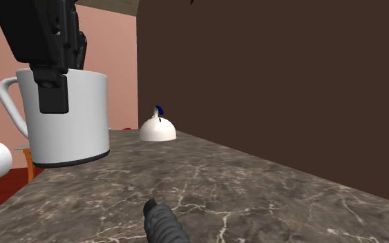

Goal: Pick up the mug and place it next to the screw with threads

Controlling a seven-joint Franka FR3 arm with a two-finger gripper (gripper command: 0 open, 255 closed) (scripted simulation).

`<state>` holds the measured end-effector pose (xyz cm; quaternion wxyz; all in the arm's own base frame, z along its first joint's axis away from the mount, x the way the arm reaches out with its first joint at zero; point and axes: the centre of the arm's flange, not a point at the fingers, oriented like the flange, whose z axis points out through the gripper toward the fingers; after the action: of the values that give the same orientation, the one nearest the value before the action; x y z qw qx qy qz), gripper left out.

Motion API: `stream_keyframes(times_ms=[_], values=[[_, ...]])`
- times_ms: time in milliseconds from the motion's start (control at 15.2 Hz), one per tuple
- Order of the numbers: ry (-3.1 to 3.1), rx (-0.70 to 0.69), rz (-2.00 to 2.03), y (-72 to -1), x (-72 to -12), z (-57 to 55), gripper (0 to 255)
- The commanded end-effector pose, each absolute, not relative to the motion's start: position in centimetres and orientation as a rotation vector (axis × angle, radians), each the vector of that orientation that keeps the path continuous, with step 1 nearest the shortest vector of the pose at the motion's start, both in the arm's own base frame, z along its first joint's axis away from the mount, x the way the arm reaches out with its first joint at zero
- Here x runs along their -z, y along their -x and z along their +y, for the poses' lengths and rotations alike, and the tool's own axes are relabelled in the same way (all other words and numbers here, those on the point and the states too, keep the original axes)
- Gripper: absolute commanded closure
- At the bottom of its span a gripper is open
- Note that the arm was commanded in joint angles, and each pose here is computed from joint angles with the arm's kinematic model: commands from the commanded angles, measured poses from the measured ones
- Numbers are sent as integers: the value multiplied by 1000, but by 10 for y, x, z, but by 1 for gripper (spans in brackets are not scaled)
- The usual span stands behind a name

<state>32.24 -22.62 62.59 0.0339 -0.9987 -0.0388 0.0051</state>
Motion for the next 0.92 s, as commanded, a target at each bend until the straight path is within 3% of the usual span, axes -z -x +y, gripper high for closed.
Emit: stream_keyframes(times_ms=[0, 858], values=[[3072, -15, -119, -323, -616, -225, 255], [3072, -15, -119, -323, -548, -225, 255]])
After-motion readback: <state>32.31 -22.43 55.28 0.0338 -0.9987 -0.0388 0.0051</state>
